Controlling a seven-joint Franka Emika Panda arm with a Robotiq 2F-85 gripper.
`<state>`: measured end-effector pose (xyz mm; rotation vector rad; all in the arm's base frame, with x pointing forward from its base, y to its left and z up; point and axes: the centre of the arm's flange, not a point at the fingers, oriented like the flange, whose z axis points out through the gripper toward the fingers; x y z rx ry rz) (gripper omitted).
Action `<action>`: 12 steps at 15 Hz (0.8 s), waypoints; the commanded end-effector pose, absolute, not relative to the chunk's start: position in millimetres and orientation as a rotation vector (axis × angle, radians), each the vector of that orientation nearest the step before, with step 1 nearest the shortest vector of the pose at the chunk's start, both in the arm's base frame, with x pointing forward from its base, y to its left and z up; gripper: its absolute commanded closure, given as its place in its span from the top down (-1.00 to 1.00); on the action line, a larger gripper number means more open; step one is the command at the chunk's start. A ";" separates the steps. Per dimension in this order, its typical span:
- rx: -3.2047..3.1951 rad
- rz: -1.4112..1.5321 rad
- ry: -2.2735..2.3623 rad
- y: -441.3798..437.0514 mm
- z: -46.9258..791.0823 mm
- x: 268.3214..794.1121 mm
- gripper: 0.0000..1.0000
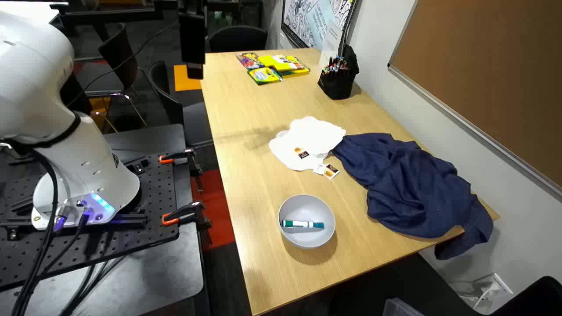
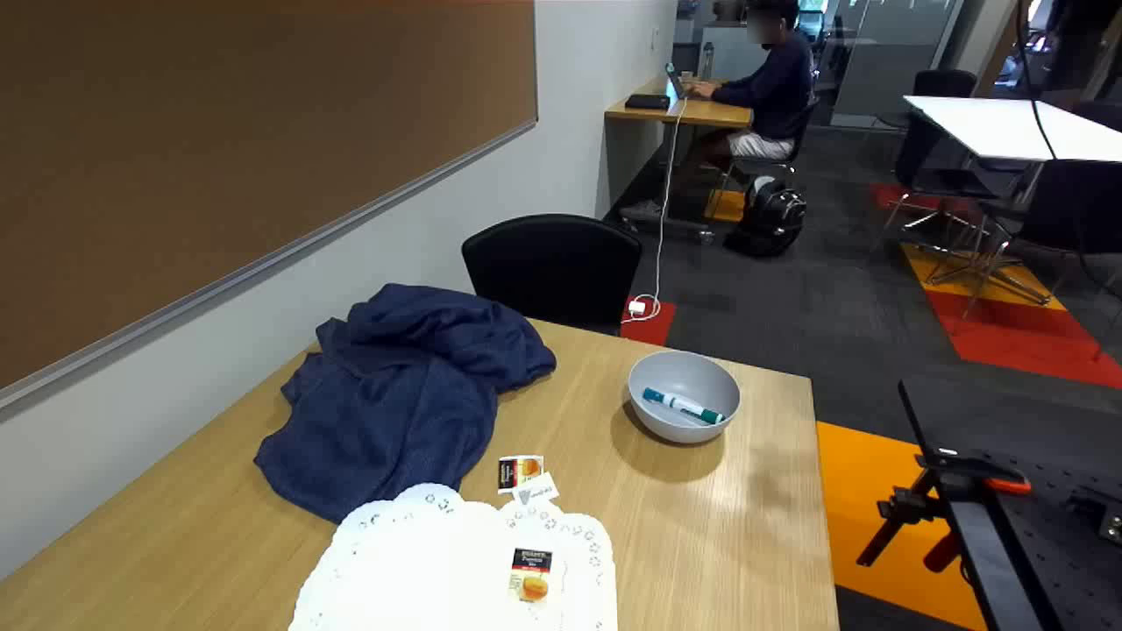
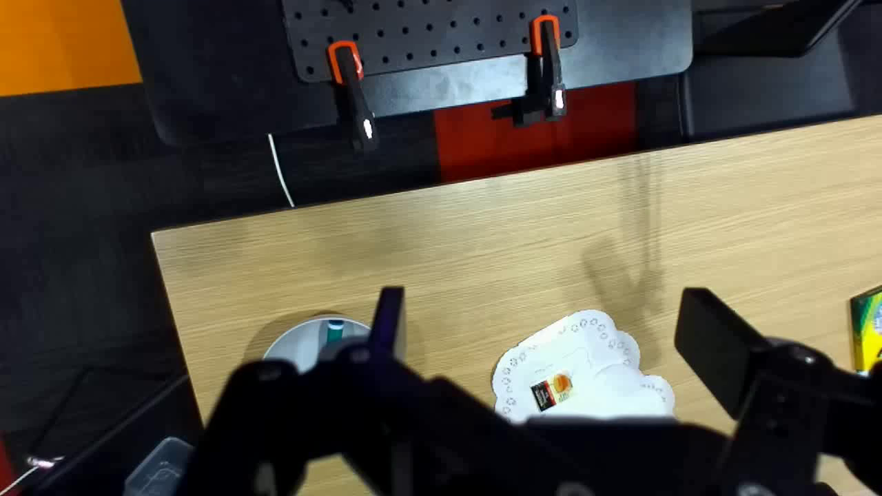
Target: Put the marker on the table
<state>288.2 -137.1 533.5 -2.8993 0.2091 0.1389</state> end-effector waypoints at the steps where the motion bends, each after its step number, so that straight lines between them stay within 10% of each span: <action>1: -2.899 0.139 0.209 -137.2 533.5 288.2 1.00; 12: -3.001 -0.117 0.320 -156.1 519.4 324.9 1.00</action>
